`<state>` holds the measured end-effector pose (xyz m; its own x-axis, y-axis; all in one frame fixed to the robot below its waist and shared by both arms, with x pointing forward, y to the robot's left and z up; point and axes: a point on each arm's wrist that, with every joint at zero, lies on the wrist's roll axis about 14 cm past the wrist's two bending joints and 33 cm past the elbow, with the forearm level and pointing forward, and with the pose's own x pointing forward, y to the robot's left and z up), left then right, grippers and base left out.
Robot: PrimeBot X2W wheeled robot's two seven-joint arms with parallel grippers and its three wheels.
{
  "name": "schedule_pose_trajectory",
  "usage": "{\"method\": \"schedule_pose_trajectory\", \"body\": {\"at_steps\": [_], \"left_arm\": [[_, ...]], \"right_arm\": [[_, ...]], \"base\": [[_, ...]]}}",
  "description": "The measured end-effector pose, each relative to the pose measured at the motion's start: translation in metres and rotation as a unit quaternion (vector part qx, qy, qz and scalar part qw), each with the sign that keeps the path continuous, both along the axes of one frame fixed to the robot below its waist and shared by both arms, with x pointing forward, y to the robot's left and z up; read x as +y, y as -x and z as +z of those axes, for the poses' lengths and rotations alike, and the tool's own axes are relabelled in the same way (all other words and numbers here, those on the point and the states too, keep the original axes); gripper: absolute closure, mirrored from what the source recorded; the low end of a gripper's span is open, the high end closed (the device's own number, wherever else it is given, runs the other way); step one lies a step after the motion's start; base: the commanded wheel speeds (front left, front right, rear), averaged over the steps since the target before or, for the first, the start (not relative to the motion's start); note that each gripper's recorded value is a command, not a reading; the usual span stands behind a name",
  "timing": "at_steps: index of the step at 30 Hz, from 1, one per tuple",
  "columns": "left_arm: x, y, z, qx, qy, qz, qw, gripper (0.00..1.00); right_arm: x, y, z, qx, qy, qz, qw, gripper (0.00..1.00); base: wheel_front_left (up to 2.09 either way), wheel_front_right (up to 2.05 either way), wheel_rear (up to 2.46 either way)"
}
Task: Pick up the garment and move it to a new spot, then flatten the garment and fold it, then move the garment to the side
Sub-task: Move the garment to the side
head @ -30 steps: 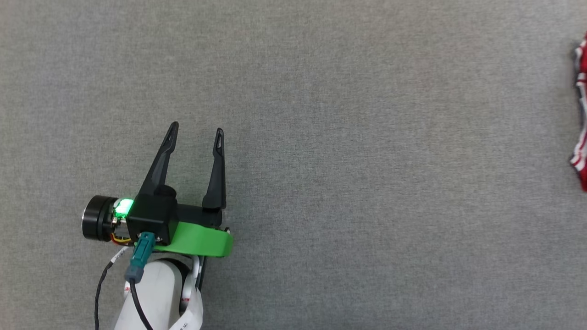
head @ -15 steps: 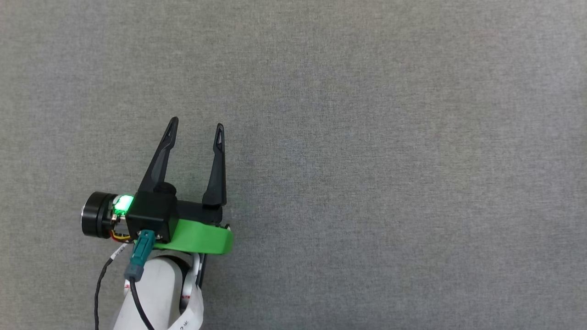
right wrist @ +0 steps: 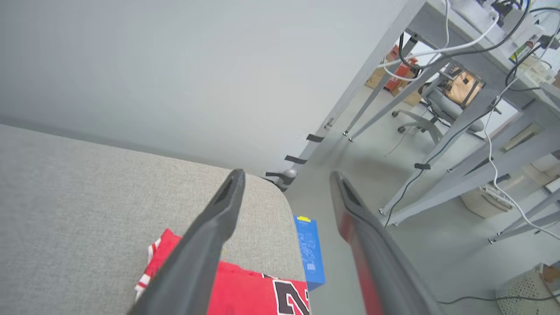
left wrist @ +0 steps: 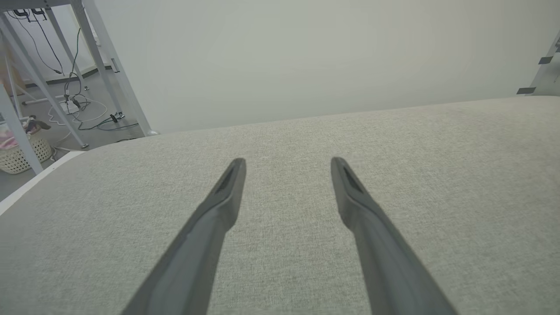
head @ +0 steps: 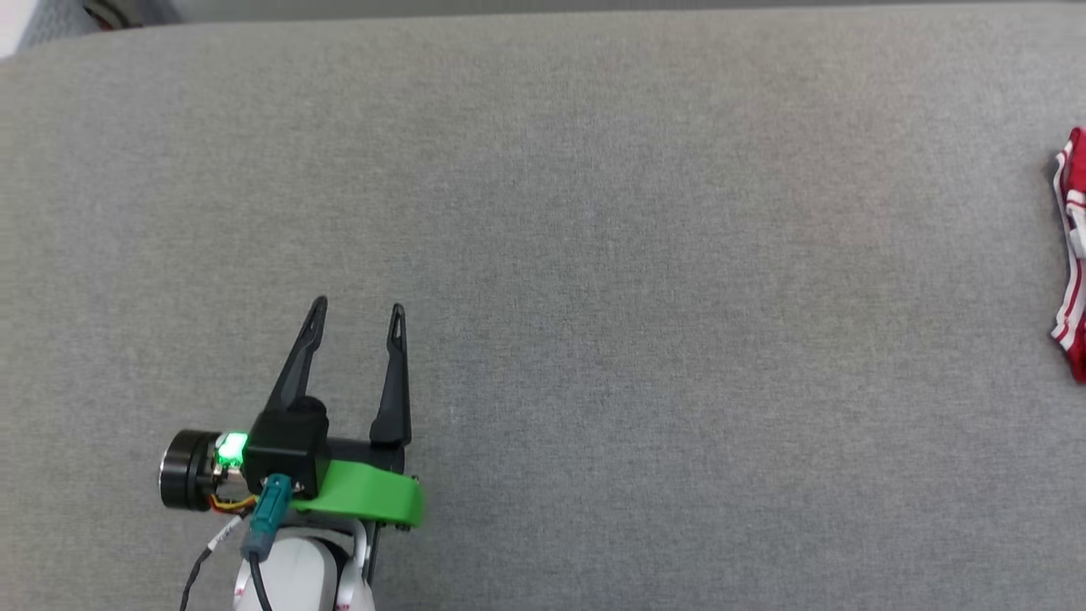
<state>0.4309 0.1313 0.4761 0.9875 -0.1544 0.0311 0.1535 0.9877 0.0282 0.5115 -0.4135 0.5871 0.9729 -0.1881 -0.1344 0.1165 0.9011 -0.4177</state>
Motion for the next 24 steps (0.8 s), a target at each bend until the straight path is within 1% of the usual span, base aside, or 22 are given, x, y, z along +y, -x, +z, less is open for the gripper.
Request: {"method": "schedule_pose_trajectory", "body": {"at_steps": [4, 9, 16, 20, 24], "left_arm": [[0.006, 0.013, 0.006, -0.002, -0.004, 0.009, 1.000, 0.00], [0.015, 0.026, 0.016, -0.012, -0.007, 0.021, 1.000, 0.00], [0.027, 0.044, 0.025, -0.020, -0.011, 0.038, 0.999, 0.00], [0.033, 0.055, 0.029, -0.024, -0.010, 0.048, 0.998, 0.00], [0.038, 0.062, 0.034, -0.031, -0.010, 0.056, 0.998, 0.00]], "right_arm": [[0.029, -0.001, 0.035, -0.100, 0.001, 0.043, 0.994, 0.00], [0.072, 0.005, 0.061, -0.195, -0.020, 0.093, 0.976, 0.00], [0.141, 0.023, 0.071, -0.262, -0.066, 0.151, 0.951, 0.00], [0.189, 0.043, 0.075, -0.293, -0.101, 0.188, 0.932, 0.00], [0.220, 0.060, 0.058, -0.284, -0.137, 0.203, 0.927, 0.00]], "base": [[0.00, 0.00, 0.00], [0.00, 0.00, 0.00], [0.00, 0.00, 0.00], [0.00, 0.00, 0.00], [0.00, 0.00, 0.00]]}}
